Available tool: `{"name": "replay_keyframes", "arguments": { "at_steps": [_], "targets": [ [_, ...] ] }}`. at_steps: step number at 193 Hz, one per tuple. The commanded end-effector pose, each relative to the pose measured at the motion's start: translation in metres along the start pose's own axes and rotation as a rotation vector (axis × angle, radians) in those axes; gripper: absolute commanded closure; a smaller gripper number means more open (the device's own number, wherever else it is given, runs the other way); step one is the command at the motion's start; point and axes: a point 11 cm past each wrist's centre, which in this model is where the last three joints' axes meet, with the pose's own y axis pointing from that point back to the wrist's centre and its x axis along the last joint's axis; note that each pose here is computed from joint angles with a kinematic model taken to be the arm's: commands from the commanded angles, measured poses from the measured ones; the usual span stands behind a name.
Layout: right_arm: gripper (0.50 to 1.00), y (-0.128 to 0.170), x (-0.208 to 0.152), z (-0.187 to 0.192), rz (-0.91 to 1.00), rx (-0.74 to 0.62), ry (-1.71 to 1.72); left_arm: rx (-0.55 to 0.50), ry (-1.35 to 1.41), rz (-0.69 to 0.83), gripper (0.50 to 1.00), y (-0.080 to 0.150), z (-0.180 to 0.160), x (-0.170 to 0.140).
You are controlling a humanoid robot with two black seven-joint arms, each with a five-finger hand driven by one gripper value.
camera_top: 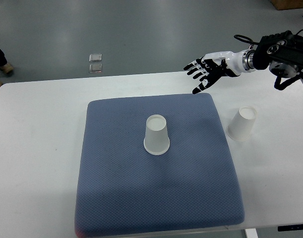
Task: Stack paper cups
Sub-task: 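Raise the right hand and swing it toward the second white cup, then lower the open right hand above the white cup beside the pad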
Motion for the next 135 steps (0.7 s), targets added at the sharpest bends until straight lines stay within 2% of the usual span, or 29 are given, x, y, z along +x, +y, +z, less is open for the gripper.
{"name": "replay_keyframes", "arguments": {
  "at_steps": [1,36,59,82,103,135],
  "targets": [
    [0.585,0.021,0.005,-0.001,-0.074,-0.164,0.231,0.0,-0.001,-0.004,0.5,0.0,0.0,-0.001],
    [0.585,0.067,0.014,-0.021,-0.148,-0.433,0.598,0.0,-0.003,-0.005,0.5,0.0,0.0,-0.001],
    [0.583,0.091,0.015,-0.034,-0.16,-0.513,0.715,0.0,-0.003,-0.005,0.5,0.0,0.0,-0.001],
    [0.572,0.11,0.019,-0.055,-0.131,-0.519,0.758,0.0,-0.003,-0.005,0.5,0.0,0.0,-0.001],
    [0.57,0.128,0.012,-0.08,-0.121,-0.473,0.774,0.0,-0.004,-0.008,0.5,0.0,0.0,-0.002],
    [0.572,0.156,0.011,-0.097,-0.086,-0.417,0.753,0.0,-0.004,-0.008,0.5,0.0,0.0,-0.002]
  ]
}}
